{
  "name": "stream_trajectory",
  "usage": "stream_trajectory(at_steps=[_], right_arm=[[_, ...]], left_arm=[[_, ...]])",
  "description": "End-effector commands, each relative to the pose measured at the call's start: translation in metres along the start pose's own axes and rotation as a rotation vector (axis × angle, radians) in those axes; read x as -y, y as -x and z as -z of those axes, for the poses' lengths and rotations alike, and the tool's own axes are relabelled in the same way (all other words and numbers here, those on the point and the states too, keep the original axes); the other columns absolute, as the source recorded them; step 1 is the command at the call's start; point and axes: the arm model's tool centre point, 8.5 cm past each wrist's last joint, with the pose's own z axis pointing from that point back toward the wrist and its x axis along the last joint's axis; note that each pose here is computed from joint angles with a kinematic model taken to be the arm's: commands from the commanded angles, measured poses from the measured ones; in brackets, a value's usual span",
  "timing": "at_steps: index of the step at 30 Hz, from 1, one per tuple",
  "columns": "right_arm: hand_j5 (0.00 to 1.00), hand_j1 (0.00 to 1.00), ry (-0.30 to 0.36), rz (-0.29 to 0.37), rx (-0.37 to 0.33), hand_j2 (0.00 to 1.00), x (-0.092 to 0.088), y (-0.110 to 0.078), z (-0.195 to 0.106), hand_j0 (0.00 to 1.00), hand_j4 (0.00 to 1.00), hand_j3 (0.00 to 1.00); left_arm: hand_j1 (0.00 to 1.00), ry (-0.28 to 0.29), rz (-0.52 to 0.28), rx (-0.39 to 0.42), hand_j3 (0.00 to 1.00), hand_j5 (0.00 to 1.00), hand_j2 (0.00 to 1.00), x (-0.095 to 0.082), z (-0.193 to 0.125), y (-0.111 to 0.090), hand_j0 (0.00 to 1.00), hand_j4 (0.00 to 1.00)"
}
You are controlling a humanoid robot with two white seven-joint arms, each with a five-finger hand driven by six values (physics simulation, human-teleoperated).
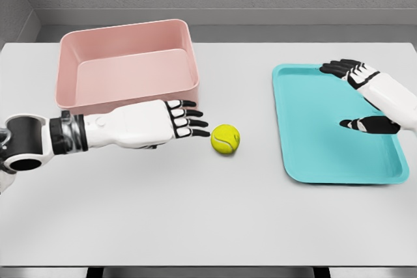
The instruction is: Put the tennis from the blue tray into the pink basket with both arms
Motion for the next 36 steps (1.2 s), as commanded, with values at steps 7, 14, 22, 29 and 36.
stream_trajectory(at_steps=[7,14,22,29,36], right_arm=[[1.00,1.00,0.115,0.056,-0.053,1.00,0.001,0.010,-0.012,1.00,1.00,1.00],[1.00,1.00,0.115,0.075,-0.051,1.00,-0.006,0.007,-0.012,1.00,1.00,1.00],[1.00,1.00,0.114,0.074,-0.056,1.00,-0.006,0.008,-0.014,1.00,1.00,1.00],[1.00,1.00,0.116,0.073,-0.057,1.00,-0.006,0.008,-0.014,1.00,1.00,1.00],[1.00,1.00,0.122,0.066,-0.047,1.00,-0.004,0.004,-0.013,1.00,1.00,1.00]], left_arm=[[1.00,0.018,-0.087,0.054,1.00,1.00,1.00,0.016,0.042,0.006,1.00,1.00],[1.00,0.023,-0.100,0.073,1.00,1.00,1.00,0.014,0.065,0.014,1.00,1.00],[1.00,0.015,-0.115,0.060,1.00,1.00,1.00,0.013,0.073,0.022,1.00,1.00],[1.00,0.030,-0.139,0.063,1.00,1.00,1.00,0.021,0.090,0.025,1.00,1.00],[1.00,0.033,-0.144,0.082,1.00,1.00,1.00,0.021,0.100,0.020,1.00,1.00]])
